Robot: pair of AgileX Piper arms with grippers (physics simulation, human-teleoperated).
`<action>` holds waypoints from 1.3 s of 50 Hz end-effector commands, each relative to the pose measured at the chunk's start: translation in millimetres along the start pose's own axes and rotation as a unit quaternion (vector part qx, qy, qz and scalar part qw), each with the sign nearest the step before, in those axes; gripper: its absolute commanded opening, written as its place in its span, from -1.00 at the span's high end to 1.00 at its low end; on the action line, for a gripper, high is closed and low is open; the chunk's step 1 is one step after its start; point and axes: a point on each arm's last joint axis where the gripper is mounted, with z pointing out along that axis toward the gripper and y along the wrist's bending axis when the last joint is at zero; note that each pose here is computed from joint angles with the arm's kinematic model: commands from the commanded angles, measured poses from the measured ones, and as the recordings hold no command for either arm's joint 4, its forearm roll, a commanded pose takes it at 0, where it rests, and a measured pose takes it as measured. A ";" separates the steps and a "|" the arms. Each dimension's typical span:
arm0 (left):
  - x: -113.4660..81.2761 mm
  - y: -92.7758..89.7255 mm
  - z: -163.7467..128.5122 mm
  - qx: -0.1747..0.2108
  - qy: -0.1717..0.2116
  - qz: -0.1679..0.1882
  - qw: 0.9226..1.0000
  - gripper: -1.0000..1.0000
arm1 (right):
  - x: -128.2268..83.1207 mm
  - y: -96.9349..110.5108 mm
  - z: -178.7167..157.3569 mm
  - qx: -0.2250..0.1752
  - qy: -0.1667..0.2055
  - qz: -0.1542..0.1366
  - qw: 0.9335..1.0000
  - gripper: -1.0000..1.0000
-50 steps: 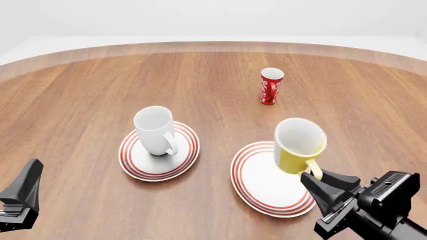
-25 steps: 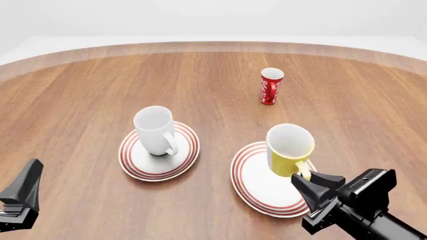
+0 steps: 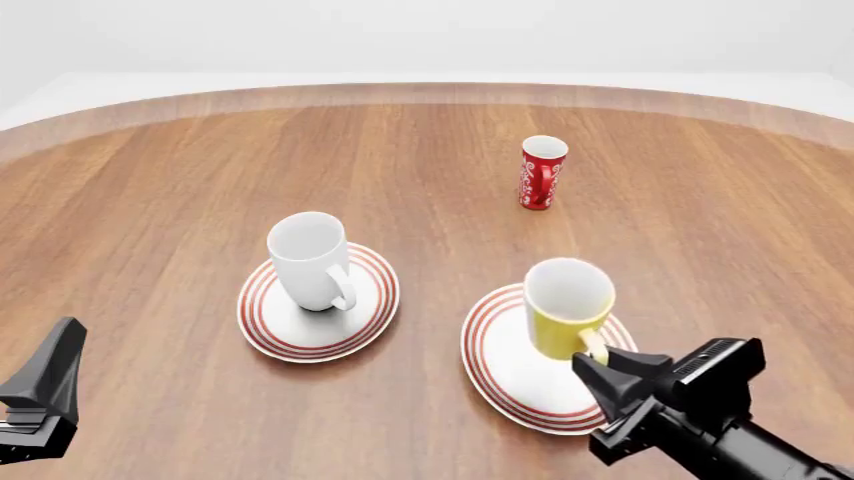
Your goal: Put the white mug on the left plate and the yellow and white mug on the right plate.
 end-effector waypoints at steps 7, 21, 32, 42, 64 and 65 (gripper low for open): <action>0.0 0.0 0.0 0.000 0.000 0.000 1.000 -1.00 | 6.5 -1.6 7.5 0.004 0.012 0.003 1.000 1.00; 0.0 0.0 0.0 0.000 0.000 0.000 1.000 -1.00 | 11.4 -1.9 11.3 0.005 0.024 0.005 1.000 1.00; 0.0 0.0 0.0 0.000 0.000 0.000 1.000 -1.00 | 18.0 -3.5 17.0 0.009 0.035 0.006 0.999 1.00; 0.0 0.0 0.0 0.000 0.000 0.000 1.000 -1.00 | 24.4 -4.9 22.0 0.013 0.045 0.006 0.999 1.00; 0.0 0.0 0.0 0.000 0.000 0.000 1.000 -1.00 | 25.4 -7.3 21.3 0.020 0.053 0.001 0.998 1.00; 0.0 0.0 0.0 0.000 0.000 0.000 1.000 -1.00 | 26.4 -7.6 22.0 0.020 0.054 -0.001 0.998 1.00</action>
